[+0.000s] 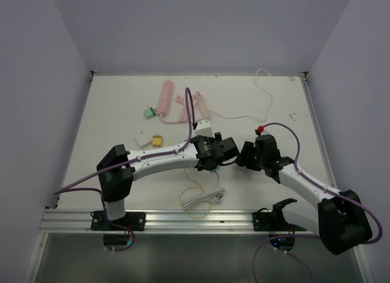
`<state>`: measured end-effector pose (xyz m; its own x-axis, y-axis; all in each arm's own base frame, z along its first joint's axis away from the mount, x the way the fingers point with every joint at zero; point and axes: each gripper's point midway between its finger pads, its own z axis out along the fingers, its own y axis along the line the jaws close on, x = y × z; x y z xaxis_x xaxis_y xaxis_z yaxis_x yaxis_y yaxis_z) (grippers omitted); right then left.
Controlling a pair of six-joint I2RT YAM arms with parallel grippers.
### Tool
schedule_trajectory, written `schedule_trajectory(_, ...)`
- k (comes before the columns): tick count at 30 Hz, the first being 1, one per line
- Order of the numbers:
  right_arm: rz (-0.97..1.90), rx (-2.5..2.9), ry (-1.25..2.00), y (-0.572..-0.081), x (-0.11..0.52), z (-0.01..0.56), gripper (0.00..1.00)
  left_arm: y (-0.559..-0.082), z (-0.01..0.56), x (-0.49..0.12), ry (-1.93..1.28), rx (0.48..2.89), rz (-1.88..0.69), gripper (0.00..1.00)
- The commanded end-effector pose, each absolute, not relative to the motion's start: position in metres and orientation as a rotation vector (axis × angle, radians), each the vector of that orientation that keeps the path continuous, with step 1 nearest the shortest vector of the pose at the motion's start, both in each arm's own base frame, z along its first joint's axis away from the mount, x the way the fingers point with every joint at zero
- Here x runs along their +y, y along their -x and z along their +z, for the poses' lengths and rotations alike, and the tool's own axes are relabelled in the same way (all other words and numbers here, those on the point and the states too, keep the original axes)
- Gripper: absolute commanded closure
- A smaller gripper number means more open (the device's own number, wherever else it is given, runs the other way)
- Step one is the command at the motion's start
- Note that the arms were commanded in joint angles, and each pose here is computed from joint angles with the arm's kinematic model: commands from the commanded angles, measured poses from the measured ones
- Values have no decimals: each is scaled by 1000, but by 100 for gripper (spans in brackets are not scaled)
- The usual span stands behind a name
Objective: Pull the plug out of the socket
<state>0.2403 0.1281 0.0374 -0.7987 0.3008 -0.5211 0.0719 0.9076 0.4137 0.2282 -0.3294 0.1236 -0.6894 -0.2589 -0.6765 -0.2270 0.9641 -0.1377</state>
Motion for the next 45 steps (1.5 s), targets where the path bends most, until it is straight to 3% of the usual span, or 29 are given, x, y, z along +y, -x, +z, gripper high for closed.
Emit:
schedule_trajectory(1,554,2397,-254,-252,134,46,47,-239,126,-349,340,2338,-90,15)
schedule_trajectory(15,565,2401,-257,-251,135,35,47,-254,86,-356,380,2416,-53,33)
schedule_trajectory(35,652,2378,-207,-251,147,42,47,-245,71,-344,419,2466,-88,60)
schedule_trajectory(43,744,2323,-113,-255,161,65,47,-243,92,-336,369,2403,-266,76)
schedule_trajectory(45,802,2303,-89,-254,168,75,42,-245,107,-342,373,2365,-391,82)
